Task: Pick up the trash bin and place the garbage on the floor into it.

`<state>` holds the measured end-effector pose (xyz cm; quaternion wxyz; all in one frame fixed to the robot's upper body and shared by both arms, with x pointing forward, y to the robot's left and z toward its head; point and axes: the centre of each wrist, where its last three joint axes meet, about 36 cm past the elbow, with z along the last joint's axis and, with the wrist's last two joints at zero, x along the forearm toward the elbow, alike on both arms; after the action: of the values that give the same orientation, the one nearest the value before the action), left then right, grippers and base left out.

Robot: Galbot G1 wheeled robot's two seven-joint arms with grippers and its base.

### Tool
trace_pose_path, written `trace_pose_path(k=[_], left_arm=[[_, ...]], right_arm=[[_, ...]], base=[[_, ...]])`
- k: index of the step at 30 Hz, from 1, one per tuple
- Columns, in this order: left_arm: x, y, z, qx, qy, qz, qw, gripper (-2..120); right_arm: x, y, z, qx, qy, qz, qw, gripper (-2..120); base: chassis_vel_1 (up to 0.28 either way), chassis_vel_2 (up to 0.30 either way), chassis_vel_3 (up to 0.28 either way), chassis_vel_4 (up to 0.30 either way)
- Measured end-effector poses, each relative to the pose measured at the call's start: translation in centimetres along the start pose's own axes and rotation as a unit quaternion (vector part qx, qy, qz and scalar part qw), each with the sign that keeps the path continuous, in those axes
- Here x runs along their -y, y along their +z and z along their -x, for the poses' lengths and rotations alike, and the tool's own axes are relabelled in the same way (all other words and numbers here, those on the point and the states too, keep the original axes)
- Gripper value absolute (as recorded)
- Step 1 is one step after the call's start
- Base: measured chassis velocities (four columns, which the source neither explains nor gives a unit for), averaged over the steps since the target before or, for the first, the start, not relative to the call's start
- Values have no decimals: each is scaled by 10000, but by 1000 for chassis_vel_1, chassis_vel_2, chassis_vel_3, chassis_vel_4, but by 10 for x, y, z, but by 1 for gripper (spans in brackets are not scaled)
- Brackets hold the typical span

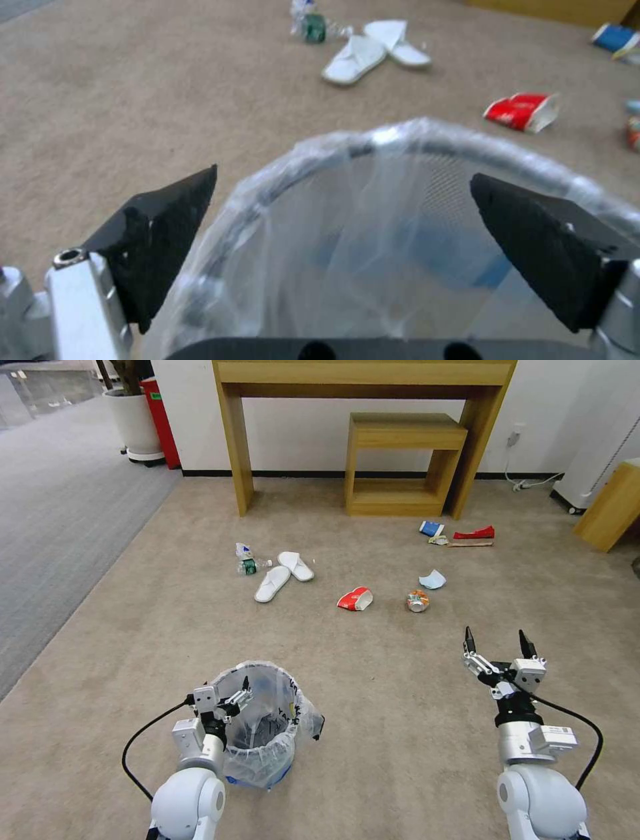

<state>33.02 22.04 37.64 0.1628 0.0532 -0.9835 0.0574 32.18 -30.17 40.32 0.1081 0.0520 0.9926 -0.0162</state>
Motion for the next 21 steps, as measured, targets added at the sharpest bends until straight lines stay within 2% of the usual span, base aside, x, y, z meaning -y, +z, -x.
trace_pose_path(k=[9, 21], left_arm=[[-1, 2, -1, -369, -440, -39, 9983, 99], [-6, -3, -8, -367, -579, -4, 9977, 99]], right_arm=[[-3, -1, -1, 14, -5, 17, 10000, 100], [-6, -2, -3, -3, -42, 19, 10000, 100]], base=[[0, 0, 0, 0], [0, 0, 0, 0]])
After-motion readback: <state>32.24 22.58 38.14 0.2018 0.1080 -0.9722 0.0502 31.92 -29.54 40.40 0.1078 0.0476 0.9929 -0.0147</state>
